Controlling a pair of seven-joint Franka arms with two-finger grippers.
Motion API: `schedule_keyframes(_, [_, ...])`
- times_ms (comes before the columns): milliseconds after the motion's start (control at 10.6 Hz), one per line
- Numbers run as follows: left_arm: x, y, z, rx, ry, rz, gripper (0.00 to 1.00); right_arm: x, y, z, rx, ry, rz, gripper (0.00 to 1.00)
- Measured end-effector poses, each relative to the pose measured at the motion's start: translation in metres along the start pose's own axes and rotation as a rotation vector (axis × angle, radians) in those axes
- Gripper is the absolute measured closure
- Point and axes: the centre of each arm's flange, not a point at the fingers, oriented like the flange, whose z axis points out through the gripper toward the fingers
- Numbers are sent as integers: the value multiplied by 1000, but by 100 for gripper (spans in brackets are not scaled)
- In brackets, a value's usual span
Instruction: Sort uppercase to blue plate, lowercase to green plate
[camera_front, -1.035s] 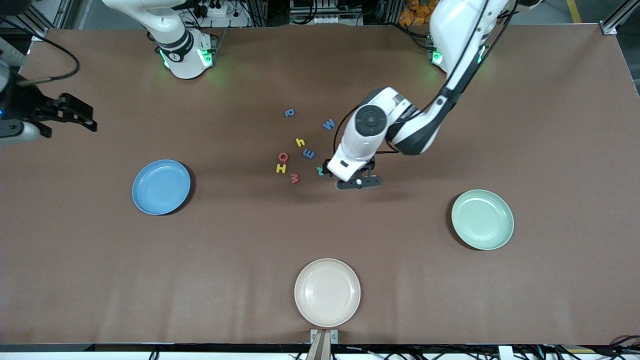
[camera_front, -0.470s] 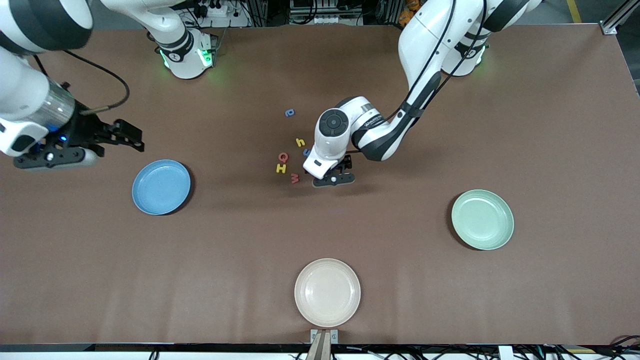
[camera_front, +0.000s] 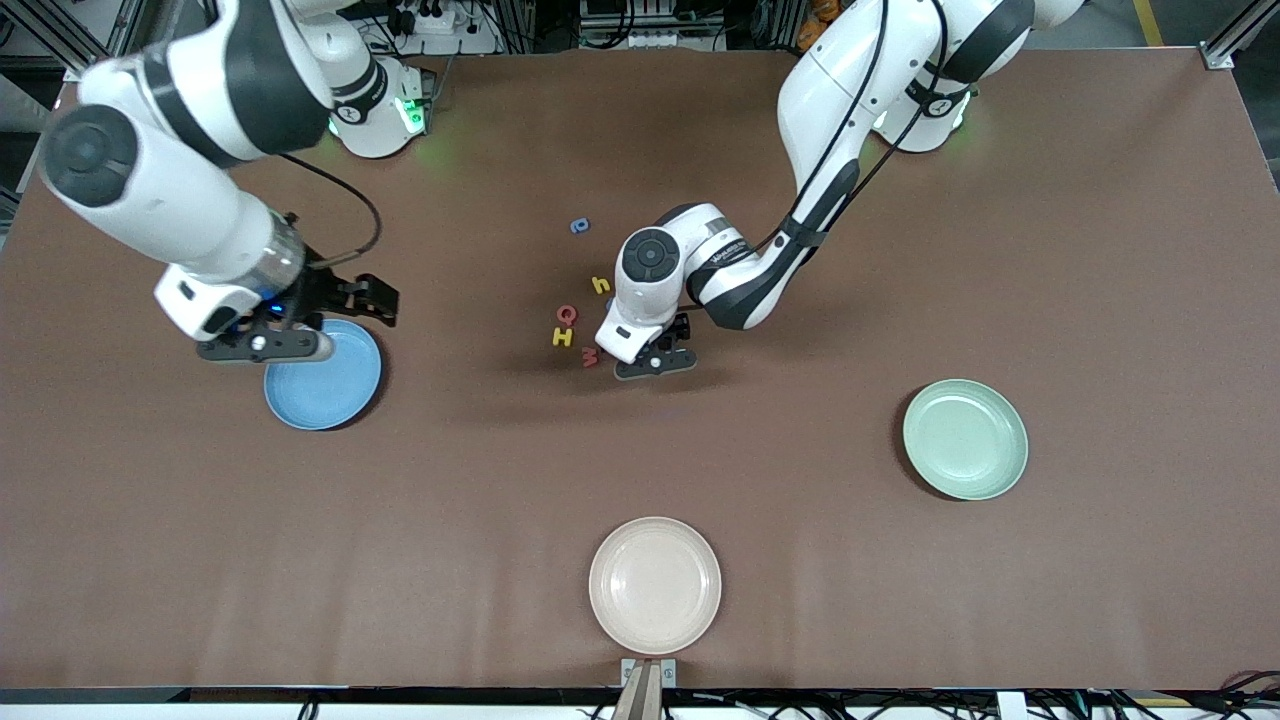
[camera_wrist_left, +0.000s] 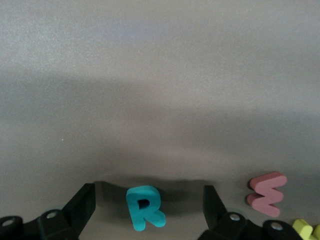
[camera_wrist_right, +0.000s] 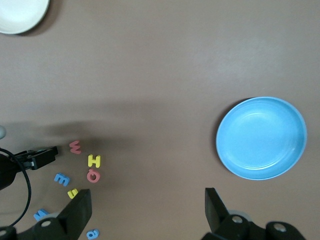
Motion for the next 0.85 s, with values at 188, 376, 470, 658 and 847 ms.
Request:
schedule_keyframes(188, [3, 1, -4, -2, 4, -2, 4, 7, -15, 46, -2, 18, 10, 0])
schedule_keyframes(376, [4, 3, -7, -8, 8, -3, 4, 3, -26, 93, 2, 51, 21, 0])
schedule_keyframes(470, [6, 6, -11, -15, 13, -4, 4, -4, -34, 112, 2, 59, 32, 0])
schedule_keyframes(658, [11, 12, -21, -36, 27, -7, 5, -11, -44, 140, 3, 70, 48, 0])
schedule_keyframes(847, [6, 21, -29, -51, 36, 4, 6, -14, -41, 163, 12, 109, 53, 0])
